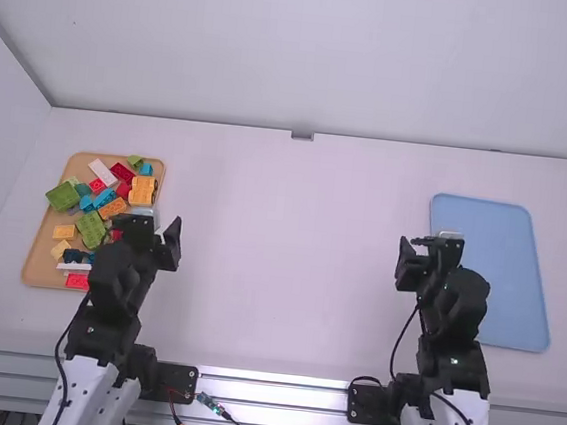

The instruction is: Assemble lego blocks to make yellow taxi

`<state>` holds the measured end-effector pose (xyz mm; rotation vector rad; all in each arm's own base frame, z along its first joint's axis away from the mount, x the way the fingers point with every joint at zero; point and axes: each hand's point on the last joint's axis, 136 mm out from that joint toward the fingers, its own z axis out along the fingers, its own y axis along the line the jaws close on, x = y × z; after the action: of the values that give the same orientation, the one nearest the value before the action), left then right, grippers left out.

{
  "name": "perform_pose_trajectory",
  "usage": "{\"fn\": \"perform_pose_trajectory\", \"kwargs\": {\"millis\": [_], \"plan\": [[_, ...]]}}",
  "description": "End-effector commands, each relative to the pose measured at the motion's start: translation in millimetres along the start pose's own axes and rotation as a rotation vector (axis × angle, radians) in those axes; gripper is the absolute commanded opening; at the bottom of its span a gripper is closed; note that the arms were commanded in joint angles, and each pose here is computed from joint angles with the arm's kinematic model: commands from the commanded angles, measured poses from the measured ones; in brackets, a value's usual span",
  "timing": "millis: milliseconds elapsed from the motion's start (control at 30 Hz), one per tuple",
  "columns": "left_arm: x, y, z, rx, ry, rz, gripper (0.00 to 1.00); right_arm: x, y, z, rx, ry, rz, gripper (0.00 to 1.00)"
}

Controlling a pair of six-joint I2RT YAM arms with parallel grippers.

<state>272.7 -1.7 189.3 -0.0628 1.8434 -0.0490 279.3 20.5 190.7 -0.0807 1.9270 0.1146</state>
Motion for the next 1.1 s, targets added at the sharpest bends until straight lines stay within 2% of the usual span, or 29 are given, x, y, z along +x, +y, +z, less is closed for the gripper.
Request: {"fn": "perform_pose_trajectory", "kwargs": {"millis": [0, 133, 233, 500, 633, 733, 800, 833, 1067], "plan": [[-23, -2, 2, -0.003, -0.035, -0.017, 0.56, -21, -4, 2, 0.022, -0.008, 0.017, 0.56], [-36, 7, 13, -0.068, -0.026, -0.027, 0.63, -30, -3, 11, 0.007, 0.020, 0.023, 0.64], [-42, 15, 24, -0.127, 0.024, -0.030, 0.69, -37, -3, 20, -0.002, 0.037, 0.027, 0.69], [-63, 29, 61, -0.204, 0.226, 0.011, 0.82, -48, 2, 45, -0.032, 0.096, 0.034, 0.83], [-69, 51, 85, -0.260, 0.344, 0.050, 0.88, -51, 3, 60, -0.044, 0.124, 0.039, 0.88], [-65, 80, 108, -0.322, 0.463, 0.061, 0.92, -53, 3, 71, -0.051, 0.143, 0.043, 0.92], [-60, 87, 117, -0.316, 0.512, 0.074, 0.93, -54, 3, 75, -0.053, 0.145, 0.045, 0.94], [-52, 94, 129, -0.283, 0.581, 0.093, 0.95, -55, 3, 80, -0.056, 0.149, 0.045, 0.95], [-21, 137, 161, -0.307, 0.764, 0.060, 0.98, -58, 3, 88, -0.061, 0.157, 0.048, 0.99]]}}
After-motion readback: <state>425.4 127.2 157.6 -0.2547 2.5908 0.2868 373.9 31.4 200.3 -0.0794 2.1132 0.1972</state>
